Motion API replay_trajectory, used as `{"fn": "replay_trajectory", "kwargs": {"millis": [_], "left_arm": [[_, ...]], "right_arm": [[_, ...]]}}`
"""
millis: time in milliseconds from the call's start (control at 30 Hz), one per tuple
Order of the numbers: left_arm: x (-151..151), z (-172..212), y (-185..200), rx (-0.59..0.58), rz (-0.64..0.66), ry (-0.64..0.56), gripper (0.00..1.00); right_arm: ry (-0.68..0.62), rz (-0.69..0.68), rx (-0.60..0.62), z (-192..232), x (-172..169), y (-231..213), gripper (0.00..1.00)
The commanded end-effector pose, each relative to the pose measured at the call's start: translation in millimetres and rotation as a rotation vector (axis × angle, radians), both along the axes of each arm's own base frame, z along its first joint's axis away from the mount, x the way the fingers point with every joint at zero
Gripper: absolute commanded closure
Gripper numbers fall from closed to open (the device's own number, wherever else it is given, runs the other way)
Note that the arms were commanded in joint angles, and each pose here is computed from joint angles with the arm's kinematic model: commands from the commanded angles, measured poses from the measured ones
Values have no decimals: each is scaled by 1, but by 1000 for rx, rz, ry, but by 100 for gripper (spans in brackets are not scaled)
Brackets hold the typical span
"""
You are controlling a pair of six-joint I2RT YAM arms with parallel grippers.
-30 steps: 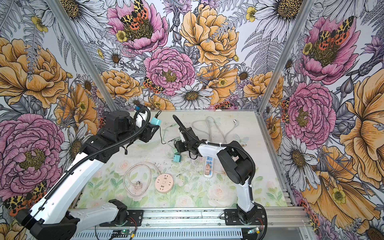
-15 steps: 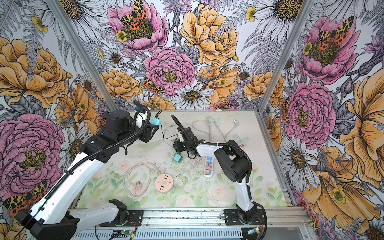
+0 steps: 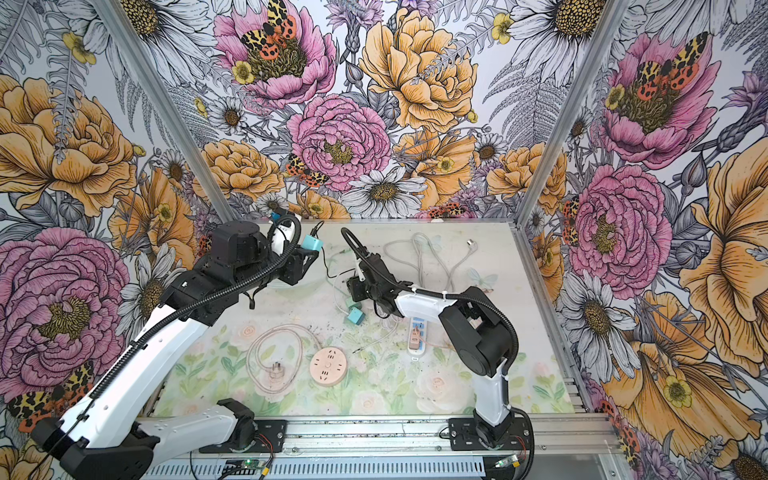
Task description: Insert the plug
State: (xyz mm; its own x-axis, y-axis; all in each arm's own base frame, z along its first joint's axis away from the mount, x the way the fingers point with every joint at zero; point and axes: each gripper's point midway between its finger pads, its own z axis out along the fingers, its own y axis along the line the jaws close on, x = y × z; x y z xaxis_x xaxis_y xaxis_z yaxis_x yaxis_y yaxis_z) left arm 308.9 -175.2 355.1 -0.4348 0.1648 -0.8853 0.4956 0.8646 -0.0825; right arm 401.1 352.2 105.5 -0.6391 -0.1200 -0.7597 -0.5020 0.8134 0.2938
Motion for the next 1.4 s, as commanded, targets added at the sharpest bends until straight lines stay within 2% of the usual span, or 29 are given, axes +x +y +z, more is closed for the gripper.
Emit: {"fn": "replay_trajectory", "kwargs": {"millis": [0,533,600,733,800,1067,1167,1300,1367], "left_arm": [[-1,23,0,-47,-9,-57,66],[-5,26,-4,-60,-30,-59,66],[-5,26,-4,-59,-29,-62,66],[-5,27,-2,-55,-22,-66,66],[-4,26,0,-50,-13,-67,66],[3,27,1,-62,11,-84,66],[4,25,3,-64,30,-84,66],[7,20,9,-57,70,-75,66],[8,16,13,-54,98,-68,66]], "right_arm": [[-31,-10,-23,3,11,5,54],[-63,-69,-42,-19,49,20,52],[-62,-72,-30,-22,51,23,60],[-56,-74,-35,-20,49,20,86],[-49,-57,-46,-13,42,17,100],[88,181,-85,18,-17,2,100],[168,224,-14,25,-34,-13,100],[298,312,158,36,-51,-27,100],[343,336,201,36,-56,-33,100]]}}
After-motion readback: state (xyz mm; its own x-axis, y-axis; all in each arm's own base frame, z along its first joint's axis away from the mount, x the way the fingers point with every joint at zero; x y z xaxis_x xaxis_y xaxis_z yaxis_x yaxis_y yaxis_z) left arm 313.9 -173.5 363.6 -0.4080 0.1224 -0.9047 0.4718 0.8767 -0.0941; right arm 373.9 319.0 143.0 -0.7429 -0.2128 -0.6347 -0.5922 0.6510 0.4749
